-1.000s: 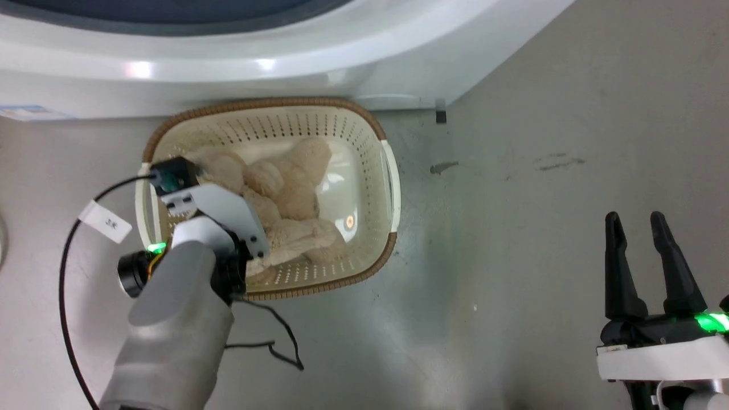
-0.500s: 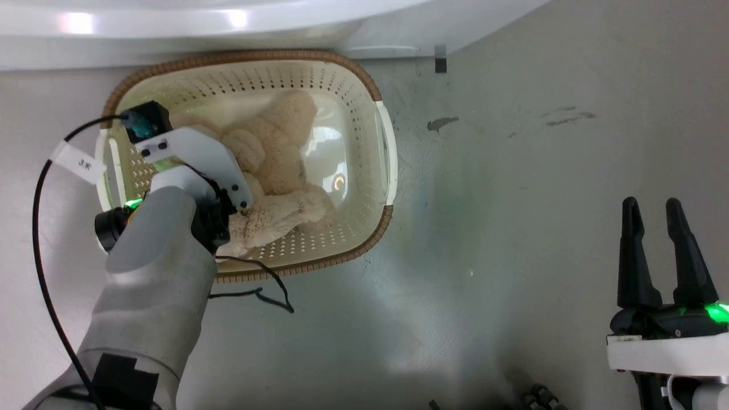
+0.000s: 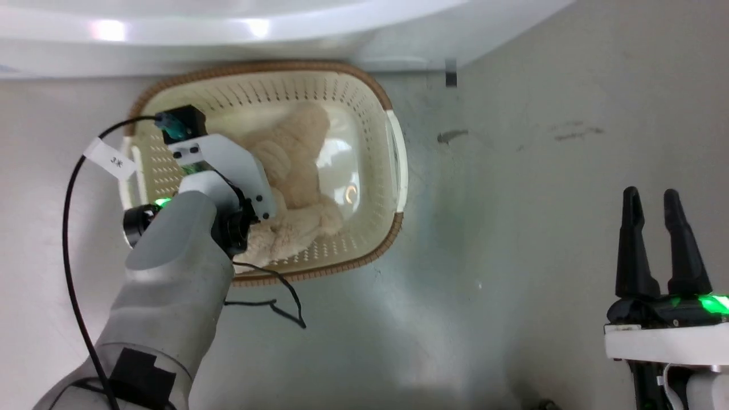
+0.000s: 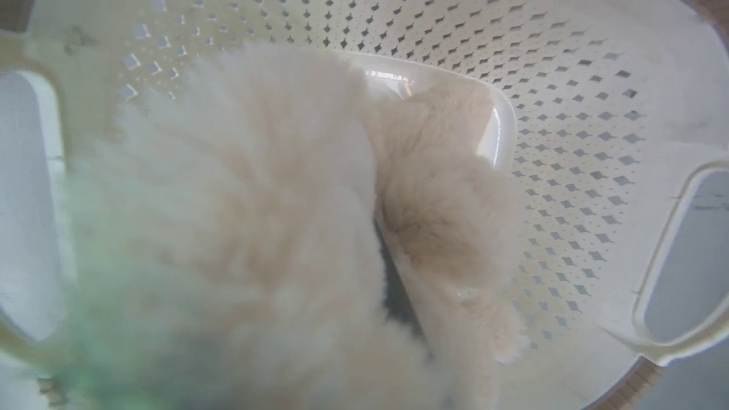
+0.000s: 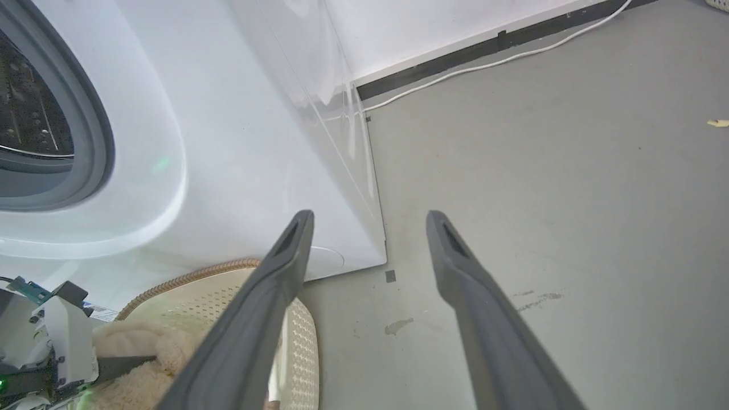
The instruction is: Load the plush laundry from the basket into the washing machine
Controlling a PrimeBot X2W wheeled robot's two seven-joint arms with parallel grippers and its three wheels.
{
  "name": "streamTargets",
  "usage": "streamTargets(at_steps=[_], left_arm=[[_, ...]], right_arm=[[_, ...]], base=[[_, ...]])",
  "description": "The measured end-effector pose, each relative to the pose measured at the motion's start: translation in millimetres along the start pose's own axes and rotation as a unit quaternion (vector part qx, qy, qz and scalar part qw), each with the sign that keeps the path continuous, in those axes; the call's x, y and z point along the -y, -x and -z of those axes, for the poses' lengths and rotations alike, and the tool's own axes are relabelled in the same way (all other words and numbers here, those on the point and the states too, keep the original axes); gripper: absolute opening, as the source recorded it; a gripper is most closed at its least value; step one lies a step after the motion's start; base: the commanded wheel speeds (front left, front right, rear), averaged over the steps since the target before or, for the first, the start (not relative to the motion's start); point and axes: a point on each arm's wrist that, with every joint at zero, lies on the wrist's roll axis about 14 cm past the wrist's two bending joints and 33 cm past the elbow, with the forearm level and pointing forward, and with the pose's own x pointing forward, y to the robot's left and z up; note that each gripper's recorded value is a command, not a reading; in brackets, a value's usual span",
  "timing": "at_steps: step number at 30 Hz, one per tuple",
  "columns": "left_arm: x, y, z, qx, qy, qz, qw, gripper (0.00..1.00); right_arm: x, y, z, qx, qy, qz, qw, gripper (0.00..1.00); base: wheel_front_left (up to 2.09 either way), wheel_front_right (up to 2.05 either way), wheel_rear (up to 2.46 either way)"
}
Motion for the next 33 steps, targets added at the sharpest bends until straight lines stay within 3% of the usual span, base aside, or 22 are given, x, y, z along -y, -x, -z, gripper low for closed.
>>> streamTargets(at_steps=[10,18,24,26,27,28,29,30,32,33], left_arm=[[14,72,-21,0.097,-0.011,0.062,0.993,0.0],[20,149,-40,0.201,-0.006,0.1,0.974,0.0],[24,219,-63,0.312,-0.007,0.127,0.942,0.0],[23,242,-68,0.347,-0.003,0.134,0.928,0.0],[21,264,-73,0.381,0.0,0.14,0.914,0.0],[21,264,-73,0.381,0.0,0.14,0.914,0.0],[17,286,-77,0.417,0.001,0.141,0.898,0.0],[17,286,-77,0.417,0.001,0.141,0.898,0.0],[8,318,-85,0.477,-0.004,0.138,0.868,0.0],[8,318,-85,0.477,-0.004,0.138,0.868,0.0]], right_arm=[[-21,20,-35,0.039,-0.012,-0.027,0.999,1.0],[-36,60,-59,0.064,-0.013,-0.052,0.996,1.0],[-46,90,-75,0.086,-0.015,-0.074,0.993,1.0],[-50,98,-80,0.096,-0.016,-0.082,0.992,1.0],[-53,106,-86,0.106,-0.014,-0.089,0.99,1.0],[-53,106,-86,0.106,-0.014,-0.089,0.99,1.0],[-57,112,-91,0.114,-0.013,-0.098,0.989,1.0],[-57,112,-91,0.114,-0.013,-0.098,0.989,1.0],[-64,118,-97,0.125,-0.013,-0.112,0.986,1.0],[-64,118,-97,0.125,-0.013,-0.112,0.986,1.0]], base=[[0.0,0.0,0.0],[0.0,0.0,0.0],[0.0,0.0,0.0],[0.0,0.0,0.0],[0.0,0.0,0.0],[0.0,0.0,0.0],[0.0,0.0,0.0],[0.0,0.0,0.0],[0.0,0.0,0.0],[0.0,0.0,0.0]])
